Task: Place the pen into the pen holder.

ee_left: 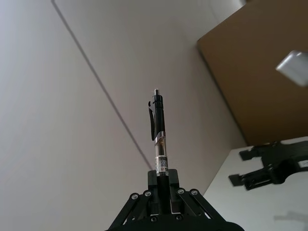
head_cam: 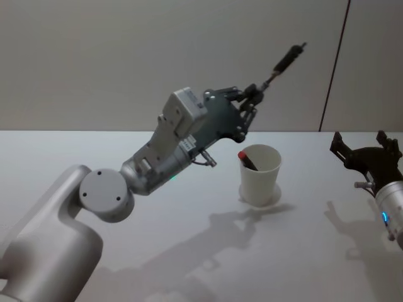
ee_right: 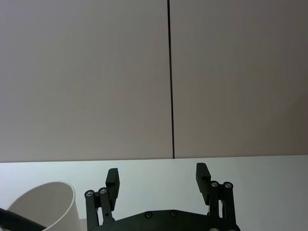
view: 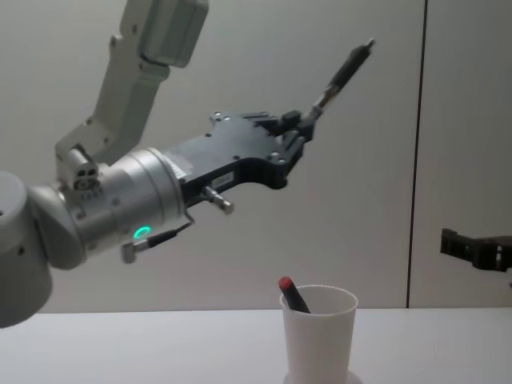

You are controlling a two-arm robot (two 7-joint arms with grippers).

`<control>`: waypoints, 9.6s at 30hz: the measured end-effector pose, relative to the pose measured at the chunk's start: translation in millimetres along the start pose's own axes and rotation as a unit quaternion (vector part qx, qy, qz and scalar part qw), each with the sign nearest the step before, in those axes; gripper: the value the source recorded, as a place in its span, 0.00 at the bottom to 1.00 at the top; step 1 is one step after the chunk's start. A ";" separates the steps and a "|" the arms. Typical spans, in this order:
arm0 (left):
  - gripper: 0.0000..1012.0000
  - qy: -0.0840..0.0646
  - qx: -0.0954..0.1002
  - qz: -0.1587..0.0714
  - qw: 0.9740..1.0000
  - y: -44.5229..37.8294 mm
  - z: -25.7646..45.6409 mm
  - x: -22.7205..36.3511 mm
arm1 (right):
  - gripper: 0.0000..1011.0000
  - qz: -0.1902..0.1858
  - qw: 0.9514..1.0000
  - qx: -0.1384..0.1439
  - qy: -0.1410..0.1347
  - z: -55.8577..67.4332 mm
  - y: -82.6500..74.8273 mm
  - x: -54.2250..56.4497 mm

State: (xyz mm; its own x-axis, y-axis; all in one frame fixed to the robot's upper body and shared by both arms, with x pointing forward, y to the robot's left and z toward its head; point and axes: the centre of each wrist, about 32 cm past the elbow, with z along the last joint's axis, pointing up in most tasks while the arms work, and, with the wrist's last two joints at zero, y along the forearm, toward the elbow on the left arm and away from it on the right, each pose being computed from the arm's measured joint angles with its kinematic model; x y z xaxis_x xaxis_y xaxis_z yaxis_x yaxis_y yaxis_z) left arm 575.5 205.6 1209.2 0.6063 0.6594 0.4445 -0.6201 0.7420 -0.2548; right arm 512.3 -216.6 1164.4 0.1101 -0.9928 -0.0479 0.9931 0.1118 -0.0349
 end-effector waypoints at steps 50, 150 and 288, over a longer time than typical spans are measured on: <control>0.14 -0.014 -0.086 -0.089 0.992 -28.9 -5.7 -4.8 | 0.99 0.135 0.987 0.089 -0.006 8.8 -17.7 17.3; 0.13 -0.015 -0.087 -0.090 0.992 -29.3 -5.7 -4.7 | 0.36 0.300 0.923 0.162 0.176 69.6 -16.7 15.6; 0.99 -0.015 -0.087 -0.090 0.992 -29.3 -5.7 -4.8 | 0.14 0.238 0.966 0.096 0.030 3.2 50.1 7.8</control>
State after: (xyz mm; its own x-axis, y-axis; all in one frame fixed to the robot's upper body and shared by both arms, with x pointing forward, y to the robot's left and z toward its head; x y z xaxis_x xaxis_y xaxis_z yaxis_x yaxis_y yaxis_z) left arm 593.6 181.4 1209.7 0.6829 0.5120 0.5211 -0.4060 0.8590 -0.3120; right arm 563.0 -218.8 1165.4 0.5589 -0.8261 -0.0720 0.8207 0.5386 0.1906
